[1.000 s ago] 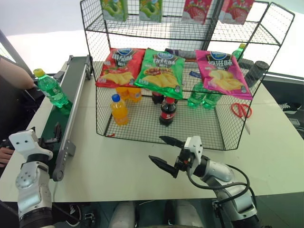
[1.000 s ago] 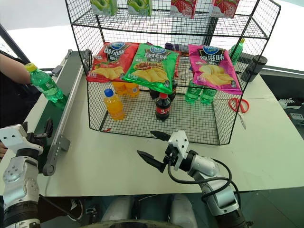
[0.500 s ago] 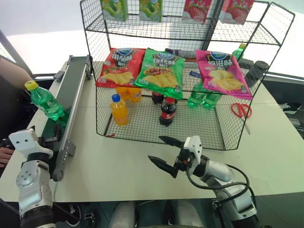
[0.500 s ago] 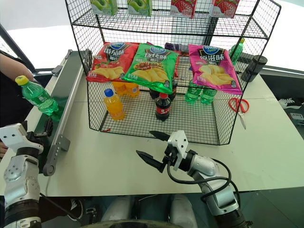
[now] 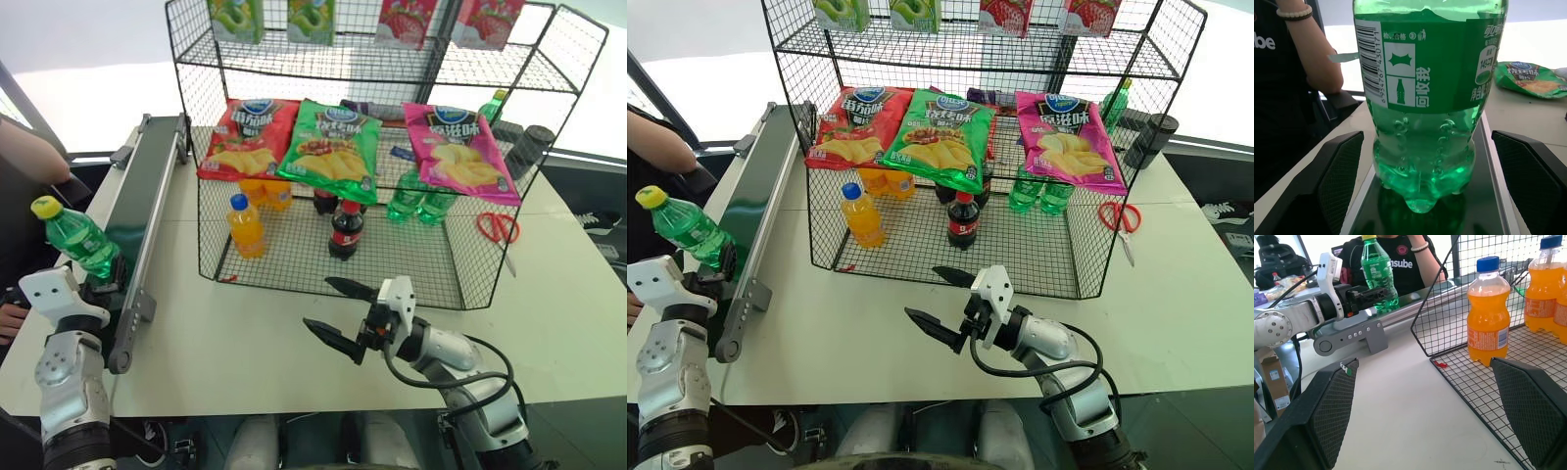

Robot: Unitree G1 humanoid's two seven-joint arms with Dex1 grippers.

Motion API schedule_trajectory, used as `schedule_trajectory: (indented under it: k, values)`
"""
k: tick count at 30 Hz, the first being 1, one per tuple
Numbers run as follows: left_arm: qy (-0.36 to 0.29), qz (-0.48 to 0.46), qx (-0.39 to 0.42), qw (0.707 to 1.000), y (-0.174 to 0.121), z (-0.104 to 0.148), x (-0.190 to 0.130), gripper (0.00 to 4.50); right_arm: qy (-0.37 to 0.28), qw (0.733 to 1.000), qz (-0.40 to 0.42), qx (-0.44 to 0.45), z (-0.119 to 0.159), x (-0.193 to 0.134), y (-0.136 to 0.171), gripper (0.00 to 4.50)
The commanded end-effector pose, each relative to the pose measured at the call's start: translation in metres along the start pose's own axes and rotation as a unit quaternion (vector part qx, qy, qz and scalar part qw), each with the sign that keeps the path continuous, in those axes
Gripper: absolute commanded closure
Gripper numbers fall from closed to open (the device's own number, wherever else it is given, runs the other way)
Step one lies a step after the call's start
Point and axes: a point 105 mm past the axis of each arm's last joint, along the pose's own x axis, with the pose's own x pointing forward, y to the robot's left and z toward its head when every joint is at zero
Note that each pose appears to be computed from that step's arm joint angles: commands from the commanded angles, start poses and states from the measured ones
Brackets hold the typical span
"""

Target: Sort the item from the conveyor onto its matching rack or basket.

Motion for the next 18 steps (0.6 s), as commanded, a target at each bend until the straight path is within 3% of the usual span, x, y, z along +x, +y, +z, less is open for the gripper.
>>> schedule_trajectory:
  k: [1,3,7,14,18]
  values:
    - [-0.024,0.006,0.002,1.000,0.004,0.011,0.002,0.00,-0.026,1.000,0.012,-0.012,0.014,0.004,0.004,0.03]
    - [-0.027,0.004,-0.002,1.000,0.003,0.012,0.002,0.26,-0.025,1.000,0.012,-0.011,0.013,0.004,0.003,0.01]
    - [-0.031,-0.002,-0.001,1.000,0.001,0.013,0.003,1.63,-0.024,1.000,0.012,-0.012,0.012,0.003,0.003,0.00]
    - [-0.068,-0.080,0.008,0.994,-0.022,0.040,0.004,1.64,-0.035,0.999,-0.025,-0.026,0.028,-0.001,-0.016,0.00]
    - [-0.084,-0.230,0.000,0.970,-0.076,0.061,0.003,1.64,0.008,0.999,-0.003,-0.045,0.027,-0.003,-0.012,0.00]
